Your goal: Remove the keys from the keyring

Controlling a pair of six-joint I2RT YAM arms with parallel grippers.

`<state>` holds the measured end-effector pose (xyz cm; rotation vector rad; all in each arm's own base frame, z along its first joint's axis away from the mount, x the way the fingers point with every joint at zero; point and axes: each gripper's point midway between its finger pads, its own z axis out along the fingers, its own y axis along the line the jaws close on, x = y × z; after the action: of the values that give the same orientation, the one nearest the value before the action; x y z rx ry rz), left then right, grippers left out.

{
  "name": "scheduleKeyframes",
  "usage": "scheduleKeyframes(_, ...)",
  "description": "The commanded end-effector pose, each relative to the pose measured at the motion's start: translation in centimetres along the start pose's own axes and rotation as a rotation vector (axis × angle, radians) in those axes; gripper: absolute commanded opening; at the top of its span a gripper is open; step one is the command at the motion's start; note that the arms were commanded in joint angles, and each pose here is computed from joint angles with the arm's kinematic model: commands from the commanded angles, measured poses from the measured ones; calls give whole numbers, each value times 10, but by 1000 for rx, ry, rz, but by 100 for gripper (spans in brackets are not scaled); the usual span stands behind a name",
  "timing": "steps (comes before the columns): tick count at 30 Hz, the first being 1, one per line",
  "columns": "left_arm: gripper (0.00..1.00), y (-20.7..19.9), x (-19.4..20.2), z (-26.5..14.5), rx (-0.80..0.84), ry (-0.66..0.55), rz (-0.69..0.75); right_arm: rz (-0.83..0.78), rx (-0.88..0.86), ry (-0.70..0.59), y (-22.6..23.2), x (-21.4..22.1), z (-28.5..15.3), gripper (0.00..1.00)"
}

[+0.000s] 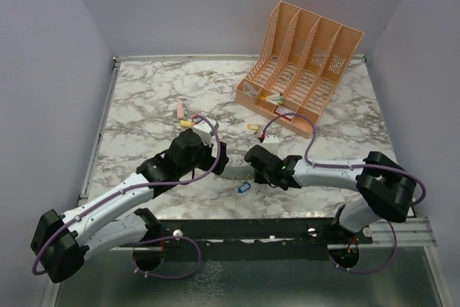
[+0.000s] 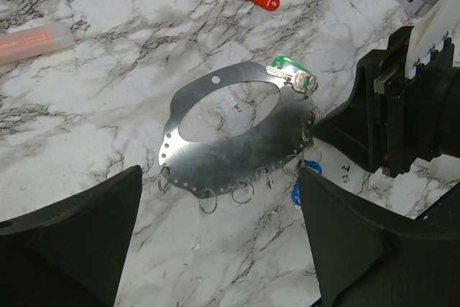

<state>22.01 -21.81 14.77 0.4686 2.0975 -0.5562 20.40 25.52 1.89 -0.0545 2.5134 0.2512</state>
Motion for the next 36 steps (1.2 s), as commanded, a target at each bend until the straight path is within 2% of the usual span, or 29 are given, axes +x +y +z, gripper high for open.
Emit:
scheduleKeyframes(1, 89, -11, -9, 0, 48, -1, 18, -29, 40, -12, -15, 3, 5, 22)
scheduleKeyframes(4, 89, -13, -11, 1, 52, 4, 24, -35, 51, -30, -17, -1, 3, 13)
scheduleKeyframes(6, 89, -13, -11, 2, 54, 8, 26, -31, 53, -38, -17, -3, 2, 13)
scheduleKeyframes(14, 89, -12, -7, 4, 50, 20, 31, 8, -22, -85, 0, -22, -10, 38)
scheduleKeyframes(18, 89, -11, -6, 5, 44, 21, 32, 19, -9, -109, 1, -28, -9, 43)
scheduleKeyframes(23, 89, -11, -6, 5, 47, 23, 30, 19, 71, -93, -12, -21, 2, 43)
scheduleKeyframes(28, 89, -13, -4, 6, 57, 29, 29, 44, 49, -92, -14, -15, 10, 36)
scheduleKeyframes(36, 89, -30, -1, 12, 146, 78, 34, -16, -42, -146, -1, -33, -4, 10)
